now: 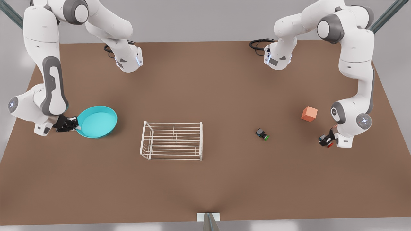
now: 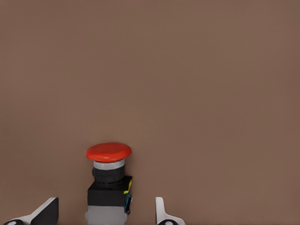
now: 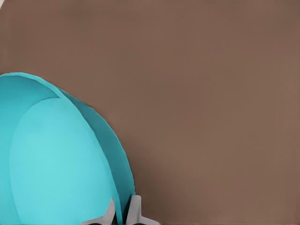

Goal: Place the plate on the shelf with right arm and place the red button switch in the plate with left arm

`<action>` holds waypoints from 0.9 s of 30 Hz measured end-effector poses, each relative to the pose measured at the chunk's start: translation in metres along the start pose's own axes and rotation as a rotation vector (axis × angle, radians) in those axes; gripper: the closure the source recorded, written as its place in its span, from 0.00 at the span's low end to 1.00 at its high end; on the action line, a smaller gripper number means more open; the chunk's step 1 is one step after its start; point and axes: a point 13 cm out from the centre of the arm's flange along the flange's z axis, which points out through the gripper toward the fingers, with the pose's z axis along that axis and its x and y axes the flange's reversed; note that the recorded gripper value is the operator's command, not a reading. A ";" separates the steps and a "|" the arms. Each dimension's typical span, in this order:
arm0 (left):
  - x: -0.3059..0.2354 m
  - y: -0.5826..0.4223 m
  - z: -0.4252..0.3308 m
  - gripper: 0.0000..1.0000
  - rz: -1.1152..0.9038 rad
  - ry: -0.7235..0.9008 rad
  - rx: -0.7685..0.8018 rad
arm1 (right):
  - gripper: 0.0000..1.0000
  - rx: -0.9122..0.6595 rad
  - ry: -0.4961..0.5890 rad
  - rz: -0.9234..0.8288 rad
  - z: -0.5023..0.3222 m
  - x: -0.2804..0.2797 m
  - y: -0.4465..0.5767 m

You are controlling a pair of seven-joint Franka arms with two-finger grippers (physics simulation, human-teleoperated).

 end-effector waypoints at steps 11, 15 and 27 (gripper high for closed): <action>-0.003 -0.002 0.011 0.32 -0.002 -0.020 0.009 | 0.77 0.029 0.039 -0.271 -0.112 -0.106 0.114; -0.004 -0.002 0.013 0.55 -0.002 -0.022 0.009 | 0.77 0.008 0.084 -0.341 -0.103 -0.151 0.202; -0.017 -0.054 -0.116 0.59 0.030 -0.132 0.078 | 0.76 0.007 0.101 -0.203 -0.064 -0.266 0.340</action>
